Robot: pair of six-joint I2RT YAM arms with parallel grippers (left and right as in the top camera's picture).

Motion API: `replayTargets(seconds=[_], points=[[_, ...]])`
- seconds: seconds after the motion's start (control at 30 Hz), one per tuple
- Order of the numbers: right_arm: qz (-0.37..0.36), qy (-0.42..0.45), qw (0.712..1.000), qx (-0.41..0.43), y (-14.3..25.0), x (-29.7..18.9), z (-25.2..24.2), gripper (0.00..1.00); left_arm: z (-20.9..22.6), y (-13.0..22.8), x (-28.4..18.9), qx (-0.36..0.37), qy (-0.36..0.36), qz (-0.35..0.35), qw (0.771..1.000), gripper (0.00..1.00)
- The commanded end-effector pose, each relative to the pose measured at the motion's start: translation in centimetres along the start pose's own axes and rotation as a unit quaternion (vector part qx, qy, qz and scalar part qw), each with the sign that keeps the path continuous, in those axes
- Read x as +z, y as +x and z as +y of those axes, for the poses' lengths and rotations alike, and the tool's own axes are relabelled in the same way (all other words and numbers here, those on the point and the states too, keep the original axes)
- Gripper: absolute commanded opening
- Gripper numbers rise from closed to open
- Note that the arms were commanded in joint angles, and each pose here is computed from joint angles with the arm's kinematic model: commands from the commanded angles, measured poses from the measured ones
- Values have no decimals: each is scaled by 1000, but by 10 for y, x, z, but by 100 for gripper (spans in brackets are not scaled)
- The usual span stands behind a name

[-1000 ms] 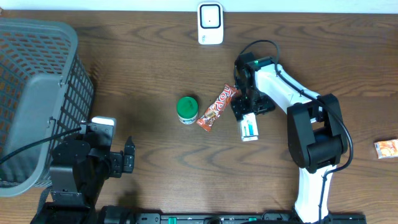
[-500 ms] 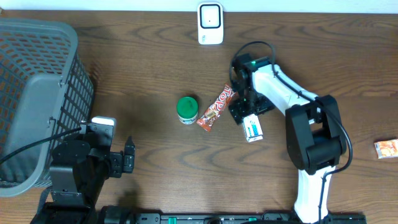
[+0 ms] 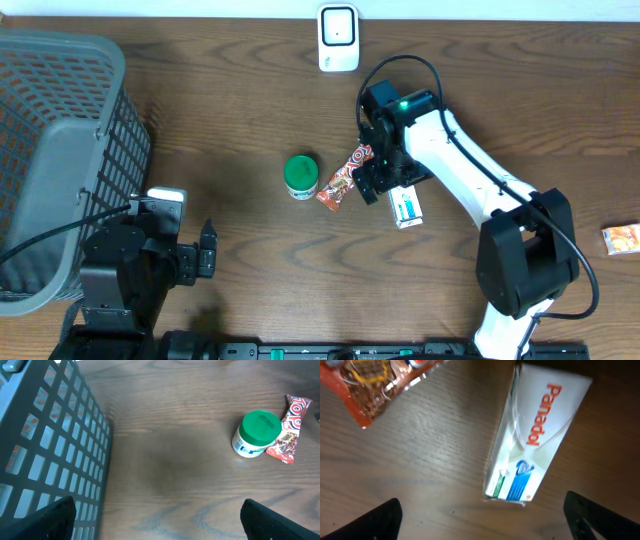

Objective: Scan the item barcode
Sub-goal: 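Lower the right gripper onto the white Panadol box and grasp it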

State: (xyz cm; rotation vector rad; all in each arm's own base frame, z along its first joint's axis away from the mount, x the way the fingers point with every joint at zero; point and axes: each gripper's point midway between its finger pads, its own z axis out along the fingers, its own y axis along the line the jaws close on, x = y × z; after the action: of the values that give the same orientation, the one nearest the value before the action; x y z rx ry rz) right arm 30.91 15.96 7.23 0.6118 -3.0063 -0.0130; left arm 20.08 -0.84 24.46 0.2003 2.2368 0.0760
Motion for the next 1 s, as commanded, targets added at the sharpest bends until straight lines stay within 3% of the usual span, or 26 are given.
replayTargets(seconds=[0.0, 0.13, 0.2, 0.4, 0.53, 0.7, 0.73, 0.77, 0.87, 0.97], points=[[25, -38, 999, 16, 12, 3, 15, 83, -1, -4, -4, 5, 3, -9, 1000, 99], [52, -58, 997, 20, 25, 1, 22, 41, -1, -4, -4, 5, 3, -9, 1000, 99], [56, -59, 996, 30, 27, 1, 23, 28, -1, -4, -4, 5, 3, -9, 1000, 99], [39, -96, 994, 18, 19, 4, 43, 27, -1, -4, -4, 5, 3, -9, 1000, 99], [30, -120, 992, 7, 16, 15, 58, 33, -1, -4, -4, 5, 3, -9, 1000, 100], [36, -119, 992, 6, 24, 36, 62, 28, -1, -4, -4, 5, 3, -9, 1000, 99], [36, -116, 993, 5, 25, 38, 61, 31, -1, -4, -4, 5, 3, -9, 1000, 100], [35, -110, 993, 5, 24, 38, 59, 43, -1, -4, -4, 5, 3, -9, 1000, 99], [26, -83, 996, 5, 20, 37, 50, 99, -1, -4, -4, 5, 3, -9, 1000, 99], [17, -65, 998, 4, 16, 34, 44, 99, -1, -4, -4, 5, 3, -9, 1000, 99]])
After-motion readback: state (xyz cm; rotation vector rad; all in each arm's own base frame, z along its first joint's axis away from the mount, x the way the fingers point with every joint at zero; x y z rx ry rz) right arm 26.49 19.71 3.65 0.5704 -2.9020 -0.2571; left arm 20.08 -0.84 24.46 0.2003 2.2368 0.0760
